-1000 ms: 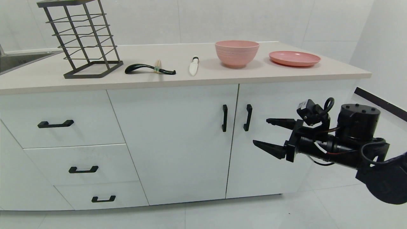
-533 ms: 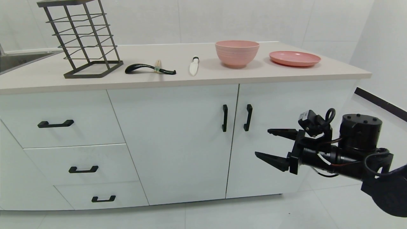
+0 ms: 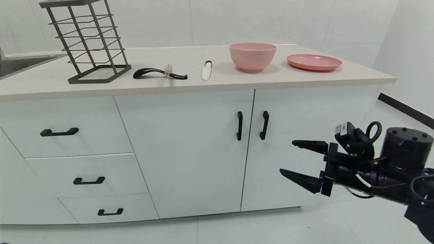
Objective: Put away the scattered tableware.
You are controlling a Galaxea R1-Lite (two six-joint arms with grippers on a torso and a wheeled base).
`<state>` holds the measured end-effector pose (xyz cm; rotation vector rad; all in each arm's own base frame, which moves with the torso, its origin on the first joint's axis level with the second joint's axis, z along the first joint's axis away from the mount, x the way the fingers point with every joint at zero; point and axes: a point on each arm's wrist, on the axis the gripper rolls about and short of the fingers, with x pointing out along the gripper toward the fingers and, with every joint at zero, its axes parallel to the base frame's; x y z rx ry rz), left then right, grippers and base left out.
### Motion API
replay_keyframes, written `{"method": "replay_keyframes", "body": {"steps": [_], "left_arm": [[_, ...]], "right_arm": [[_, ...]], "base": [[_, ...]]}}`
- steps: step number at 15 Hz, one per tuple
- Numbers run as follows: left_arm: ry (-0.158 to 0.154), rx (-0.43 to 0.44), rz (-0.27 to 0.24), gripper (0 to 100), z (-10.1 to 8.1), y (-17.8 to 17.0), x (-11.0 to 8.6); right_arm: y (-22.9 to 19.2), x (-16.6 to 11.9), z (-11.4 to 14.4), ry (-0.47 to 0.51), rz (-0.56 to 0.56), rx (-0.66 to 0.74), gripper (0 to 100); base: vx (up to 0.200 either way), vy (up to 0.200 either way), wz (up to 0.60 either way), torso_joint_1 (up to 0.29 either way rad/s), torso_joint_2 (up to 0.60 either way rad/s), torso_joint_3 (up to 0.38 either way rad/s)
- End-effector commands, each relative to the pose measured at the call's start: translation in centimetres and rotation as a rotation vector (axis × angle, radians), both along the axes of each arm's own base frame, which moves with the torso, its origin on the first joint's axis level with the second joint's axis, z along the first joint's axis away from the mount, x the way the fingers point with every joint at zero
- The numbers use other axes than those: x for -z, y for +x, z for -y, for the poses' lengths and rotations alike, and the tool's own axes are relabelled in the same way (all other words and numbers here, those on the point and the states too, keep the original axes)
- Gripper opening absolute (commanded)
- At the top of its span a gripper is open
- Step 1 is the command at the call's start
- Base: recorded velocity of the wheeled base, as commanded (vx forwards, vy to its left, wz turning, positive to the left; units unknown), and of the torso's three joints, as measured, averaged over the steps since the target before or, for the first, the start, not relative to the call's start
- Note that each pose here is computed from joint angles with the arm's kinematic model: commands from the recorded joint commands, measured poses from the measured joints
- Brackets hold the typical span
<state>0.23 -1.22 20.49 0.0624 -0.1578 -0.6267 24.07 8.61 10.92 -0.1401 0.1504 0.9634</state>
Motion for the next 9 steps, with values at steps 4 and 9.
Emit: {"method": "replay_keyframes", "body": {"steps": [4, 9], "left_arm": [[0.186, 0.147, -0.008, 100, 1.1, 5.9, -3.2], [0.281, 0.397, -0.054, 100, 4.9, 10.6, -3.9]], "right_arm": [[-1.0, -0.7, 0.4, 0.011, 0.034, -0.015, 100], [-1.2, -1.2, 0.4, 0.042, 0.047, -0.099, 100]], "base": [[0.000, 0.000, 0.00, 0.000, 0.00, 0.000], [0.000, 0.000, 0.00, 0.000, 0.00, 0.000]]}}
